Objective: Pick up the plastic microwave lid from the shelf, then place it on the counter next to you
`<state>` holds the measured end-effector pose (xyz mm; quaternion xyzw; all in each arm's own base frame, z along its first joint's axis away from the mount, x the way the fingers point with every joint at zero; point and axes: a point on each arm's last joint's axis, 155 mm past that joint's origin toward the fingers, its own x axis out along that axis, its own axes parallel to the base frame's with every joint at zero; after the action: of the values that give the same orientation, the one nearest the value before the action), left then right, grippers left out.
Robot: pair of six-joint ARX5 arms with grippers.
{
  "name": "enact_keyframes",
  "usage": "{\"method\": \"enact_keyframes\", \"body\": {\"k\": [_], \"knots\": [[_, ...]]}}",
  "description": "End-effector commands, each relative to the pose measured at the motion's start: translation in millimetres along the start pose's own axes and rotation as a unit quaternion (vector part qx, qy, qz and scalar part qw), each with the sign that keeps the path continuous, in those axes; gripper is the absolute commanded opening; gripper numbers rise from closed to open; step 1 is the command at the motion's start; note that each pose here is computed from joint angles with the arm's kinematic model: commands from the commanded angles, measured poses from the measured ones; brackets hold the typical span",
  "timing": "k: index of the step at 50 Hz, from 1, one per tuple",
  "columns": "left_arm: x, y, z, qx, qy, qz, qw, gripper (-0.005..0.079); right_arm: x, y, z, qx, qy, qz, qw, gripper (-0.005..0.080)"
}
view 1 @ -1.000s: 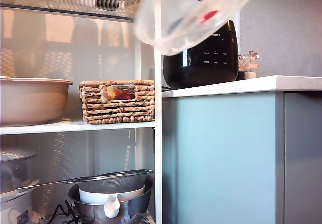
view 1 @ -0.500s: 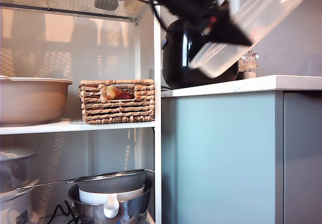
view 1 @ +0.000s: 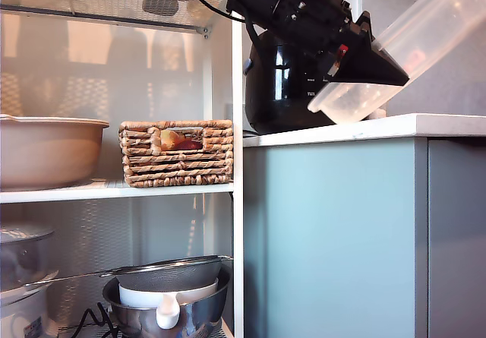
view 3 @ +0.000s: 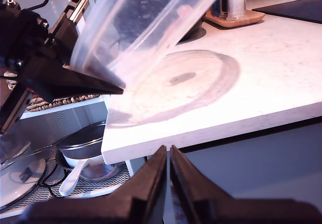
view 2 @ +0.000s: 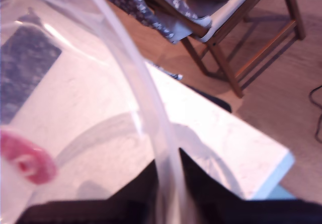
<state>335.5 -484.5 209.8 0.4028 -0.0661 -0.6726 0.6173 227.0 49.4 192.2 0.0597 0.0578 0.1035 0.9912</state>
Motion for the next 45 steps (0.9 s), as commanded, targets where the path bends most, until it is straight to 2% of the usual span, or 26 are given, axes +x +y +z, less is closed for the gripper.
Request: {"method": "enact_keyframes", "body": {"k": [1, 6, 12, 19, 25, 39, 45], "knots": [[4.4, 3.2, -11.0, -0.004, 0.004, 0.005, 1.000, 0.0175, -0.8, 1.4, 4.5, 0.002, -0.009, 0.003, 1.000, -0.0012], [3.4, 4.6, -12.8, -0.001, 0.005, 0.007, 1.000, 0.0215, -1.1, 4.5, 6.2, 0.002, -0.011, 0.011, 1.000, -0.0012], [2.2, 8.9, -18.8, 0.009, 0.019, 0.016, 1.000, 0.0219, -1.3, 6.0, 7.0, 0.002, -0.012, 0.015, 1.000, -0.0012], [0.1, 25.3, -23.0, 0.031, 0.033, 0.049, 0.998, 0.0251, -2.0, 7.5, 9.4, 0.002, -0.015, 0.018, 1.000, -0.0012], [-1.3, 36.4, -17.3, 0.049, 0.023, 0.070, 0.996, 0.0345, -2.1, 10.3, 8.6, 0.002, -0.013, 0.026, 1.000, -0.0012], [-1.7, 47.8, 2.2, 0.083, 0.000, 0.095, 0.992, 0.0383, -2.1, 10.8, 7.8, 0.002, -0.012, 0.028, 1.000, -0.0012], [-10.8, 47.4, 8.5, 0.077, 0.004, 0.091, 0.993, 0.0382, -2.1, 10.6, 7.2, 0.001, -0.010, 0.027, 1.000, -0.0012]]}}
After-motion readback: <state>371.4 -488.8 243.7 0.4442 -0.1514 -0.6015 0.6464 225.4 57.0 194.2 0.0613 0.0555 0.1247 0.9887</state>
